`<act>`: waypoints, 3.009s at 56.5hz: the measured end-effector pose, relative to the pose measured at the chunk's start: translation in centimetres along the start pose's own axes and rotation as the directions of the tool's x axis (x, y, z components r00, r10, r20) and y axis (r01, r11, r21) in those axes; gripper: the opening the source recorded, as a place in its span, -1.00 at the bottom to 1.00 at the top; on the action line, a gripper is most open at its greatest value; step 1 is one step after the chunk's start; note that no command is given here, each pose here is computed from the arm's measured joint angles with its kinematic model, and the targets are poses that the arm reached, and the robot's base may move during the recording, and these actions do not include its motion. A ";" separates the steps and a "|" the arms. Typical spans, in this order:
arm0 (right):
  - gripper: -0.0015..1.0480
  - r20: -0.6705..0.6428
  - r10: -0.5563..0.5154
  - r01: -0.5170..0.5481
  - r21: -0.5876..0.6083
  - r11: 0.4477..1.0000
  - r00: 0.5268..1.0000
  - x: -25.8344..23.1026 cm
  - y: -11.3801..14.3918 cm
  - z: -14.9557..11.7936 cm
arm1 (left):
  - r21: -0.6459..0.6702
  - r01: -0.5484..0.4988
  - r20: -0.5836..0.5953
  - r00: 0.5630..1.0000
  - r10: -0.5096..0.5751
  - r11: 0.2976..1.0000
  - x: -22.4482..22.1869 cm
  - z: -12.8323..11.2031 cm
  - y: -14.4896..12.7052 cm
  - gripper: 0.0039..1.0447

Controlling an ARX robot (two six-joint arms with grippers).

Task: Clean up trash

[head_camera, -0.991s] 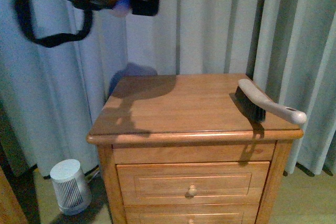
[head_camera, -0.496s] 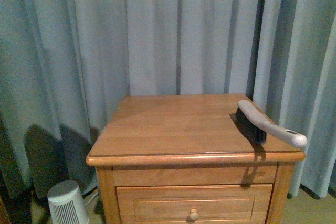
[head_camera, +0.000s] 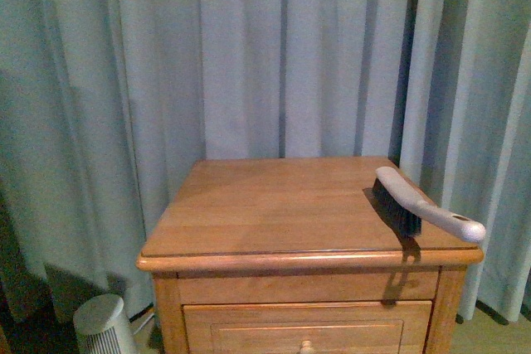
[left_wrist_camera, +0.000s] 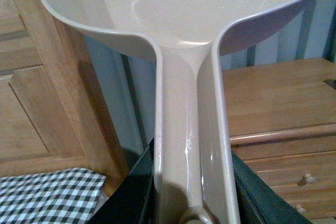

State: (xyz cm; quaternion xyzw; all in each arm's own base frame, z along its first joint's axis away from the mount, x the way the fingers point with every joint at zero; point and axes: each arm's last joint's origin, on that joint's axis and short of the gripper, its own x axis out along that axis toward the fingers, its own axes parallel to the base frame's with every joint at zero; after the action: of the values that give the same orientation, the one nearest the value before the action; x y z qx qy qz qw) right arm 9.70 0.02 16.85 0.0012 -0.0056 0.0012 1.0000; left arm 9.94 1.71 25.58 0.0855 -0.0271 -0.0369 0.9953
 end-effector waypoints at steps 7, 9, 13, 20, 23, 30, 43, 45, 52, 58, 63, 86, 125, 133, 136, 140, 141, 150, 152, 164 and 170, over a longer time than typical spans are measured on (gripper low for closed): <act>0.86 0.015 -0.074 0.074 -0.034 0.997 0.997 0.1 0.0 0.1 | -0.006 -0.004 -0.002 1.000 0.003 1.000 0.0 -0.1 0.0 -0.48; 0.86 0.040 -0.158 0.160 -0.058 0.985 0.987 0.2 0.1 0.4 | -0.006 -0.004 -0.001 1.000 0.004 1.000 0.0 -0.1 0.0 -0.48; 0.86 0.025 -0.292 0.293 -0.114 0.949 0.956 0.5 0.3 0.5 | -0.008 -0.004 0.000 1.000 0.004 1.000 -0.1 -0.1 0.0 -0.48; 0.86 -0.112 -0.345 0.326 -0.161 0.932 0.932 2.1 0.5 0.9 | -0.009 -0.004 0.001 1.000 0.004 1.000 -0.1 -0.1 0.0 -0.48; 0.86 -0.167 -0.297 0.273 -0.149 0.950 0.940 3.2 0.9 1.8 | -0.010 -0.004 0.001 1.000 0.004 1.000 -0.1 -0.1 0.0 -0.48; 0.86 -0.261 -0.180 0.160 -0.099 0.982 0.948 6.9 2.4 5.2 | -0.011 -0.004 0.001 1.000 0.004 1.000 -0.1 -0.1 0.0 -0.48; 0.86 -0.446 -0.069 0.066 -0.022 0.998 0.892 16.0 6.0 10.4 | -0.011 -0.004 0.001 1.000 0.004 1.000 -0.1 -0.1 0.0 -0.48; 0.86 -0.473 -0.062 0.062 -0.016 0.998 0.879 17.2 6.5 10.8 | -0.011 -0.004 0.001 1.000 0.004 1.000 -0.1 -0.1 0.0 -0.48; 0.86 -0.572 -0.038 0.060 0.021 0.998 0.819 21.7 8.3 11.8 | -0.011 -0.004 0.001 1.000 0.004 1.000 -0.1 -0.1 0.0 -0.48; 0.86 -0.646 -0.037 0.083 0.041 0.996 0.762 25.0 9.5 11.0 | -0.011 -0.004 0.001 1.000 0.004 1.000 -0.1 -0.1 0.0 -0.48; 0.86 -0.692 -0.033 0.101 0.057 0.993 0.721 27.2 10.2 9.5 | -0.011 -0.004 0.001 1.000 0.004 1.000 -0.1 -0.1 0.0 -0.48; 0.86 -0.771 -0.024 0.143 0.087 0.986 0.636 32.5 12.2 4.9 | -0.011 -0.004 0.001 1.000 0.004 1.000 -0.1 -0.1 0.0 -0.48; 0.21 -0.794 -0.005 0.149 0.108 0.983 0.608 32.9 12.3 1.3 | -0.012 -0.004 0.001 1.000 0.004 1.000 -0.1 -0.1 0.0 -0.48; -0.19 -0.799 -0.008 0.155 0.106 0.982 0.601 32.8 12.1 0.9 | -0.011 -0.004 0.001 1.000 0.004 1.000 -0.1 -0.1 0.0 -0.48; -0.36 -0.798 -0.010 0.157 0.106 0.982 0.602 32.8 12.0 0.9 | -0.011 -0.004 0.001 1.000 0.004 1.000 -0.1 -0.1 0.0 -0.48; -0.56 -0.796 -0.011 0.154 0.103 0.983 0.605 32.9 12.0 1.0 | -0.011 -0.004 0.001 1.000 0.004 1.000 -0.1 -0.1 0.0 -0.48; -0.61 -0.794 -0.015 0.156 0.101 0.983 0.608 32.9 12.0 1.0 | -0.011 -0.004 0.001 1.000 0.004 1.000 -0.1 -0.1 0.0 -0.48; -0.64 -0.758 -0.043 0.146 0.070 0.987 0.650 32.9 11.7 1.3 | -0.011 -0.004 0.001 1.000 0.004 1.000 -0.1 -0.1 0.0 -0.48; -0.64 -0.738 -0.064 0.144 0.045 0.989 0.671 32.8 11.6 1.5 | -0.011 -0.004 0.001 1.000 0.004 1.000 -0.1 -0.1 0.0 -0.48; -0.64 -0.530 -0.117 0.110 -0.044 0.993 0.840 30.3 11.3 5.8 | -0.012 -0.004 0.001 1.000 0.004 1.000 -0.1 -0.1 0.0 -0.48; -0.64 -0.399 -0.099 0.080 -0.062 0.995 0.911 27.7 11.2 8.4 | -0.012 -0.004 0.001 1.000 0.004 1.000 -0.1 -0.1 0.0 -0.48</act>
State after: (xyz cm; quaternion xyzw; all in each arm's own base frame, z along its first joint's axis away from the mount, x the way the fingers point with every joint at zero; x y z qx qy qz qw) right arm 37.27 11.31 25.56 -0.0208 0.1999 -0.0445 0.9786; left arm 9.88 1.70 25.46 0.0796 -0.0274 -0.0351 0.9958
